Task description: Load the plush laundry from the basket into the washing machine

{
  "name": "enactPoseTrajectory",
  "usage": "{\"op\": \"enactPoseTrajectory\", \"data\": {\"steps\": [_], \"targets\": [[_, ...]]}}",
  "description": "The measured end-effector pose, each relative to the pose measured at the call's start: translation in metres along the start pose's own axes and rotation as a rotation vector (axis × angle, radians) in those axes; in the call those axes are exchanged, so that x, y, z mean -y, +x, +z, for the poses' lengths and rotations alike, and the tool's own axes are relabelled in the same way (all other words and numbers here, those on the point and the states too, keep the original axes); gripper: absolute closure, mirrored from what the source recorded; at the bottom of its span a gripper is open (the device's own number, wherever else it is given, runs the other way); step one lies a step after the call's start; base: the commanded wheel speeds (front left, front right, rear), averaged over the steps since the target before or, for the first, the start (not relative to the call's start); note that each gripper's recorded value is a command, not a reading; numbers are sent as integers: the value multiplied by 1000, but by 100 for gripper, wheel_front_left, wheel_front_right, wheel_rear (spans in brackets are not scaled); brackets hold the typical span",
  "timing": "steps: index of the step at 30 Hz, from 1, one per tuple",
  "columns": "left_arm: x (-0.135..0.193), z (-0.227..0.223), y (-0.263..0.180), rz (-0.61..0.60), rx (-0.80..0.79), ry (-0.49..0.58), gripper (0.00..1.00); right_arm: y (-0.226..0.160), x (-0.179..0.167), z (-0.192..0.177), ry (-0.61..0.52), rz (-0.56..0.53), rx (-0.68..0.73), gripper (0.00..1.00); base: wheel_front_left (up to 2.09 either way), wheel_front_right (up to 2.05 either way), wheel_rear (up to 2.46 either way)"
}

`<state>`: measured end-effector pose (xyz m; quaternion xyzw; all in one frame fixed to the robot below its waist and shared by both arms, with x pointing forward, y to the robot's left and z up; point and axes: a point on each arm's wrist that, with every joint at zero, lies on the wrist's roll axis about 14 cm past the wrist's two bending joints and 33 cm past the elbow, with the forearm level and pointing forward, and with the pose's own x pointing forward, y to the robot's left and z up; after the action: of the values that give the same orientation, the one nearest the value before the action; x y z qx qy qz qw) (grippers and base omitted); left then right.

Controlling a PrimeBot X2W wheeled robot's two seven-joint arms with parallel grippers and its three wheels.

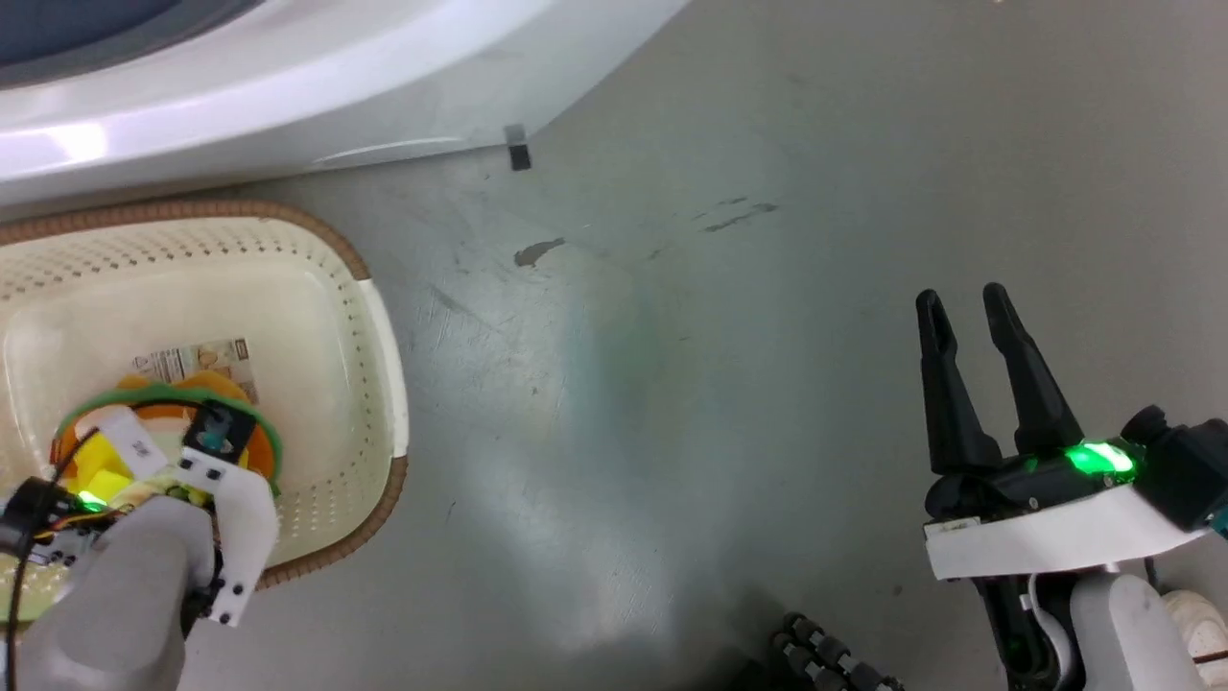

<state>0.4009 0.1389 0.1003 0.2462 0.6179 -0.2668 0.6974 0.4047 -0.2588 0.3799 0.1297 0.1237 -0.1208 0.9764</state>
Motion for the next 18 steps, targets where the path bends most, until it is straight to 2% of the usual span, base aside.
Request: {"op": "enactPoseTrajectory", "data": {"steps": [3, 6, 18], "targets": [[5, 4, -6, 3, 13, 51, 100, -3, 8, 12, -6, -23, 37, 0, 0, 0, 0], [5, 10, -19, 14, 59, 35, 100, -7, 12, 25, -17, -29, 74, 0, 0, 0, 0], [11, 42, -109, 73, 448, -221, 100, -42, 12, 76, -48, -16, 233, 0, 0, 0, 0]]}}
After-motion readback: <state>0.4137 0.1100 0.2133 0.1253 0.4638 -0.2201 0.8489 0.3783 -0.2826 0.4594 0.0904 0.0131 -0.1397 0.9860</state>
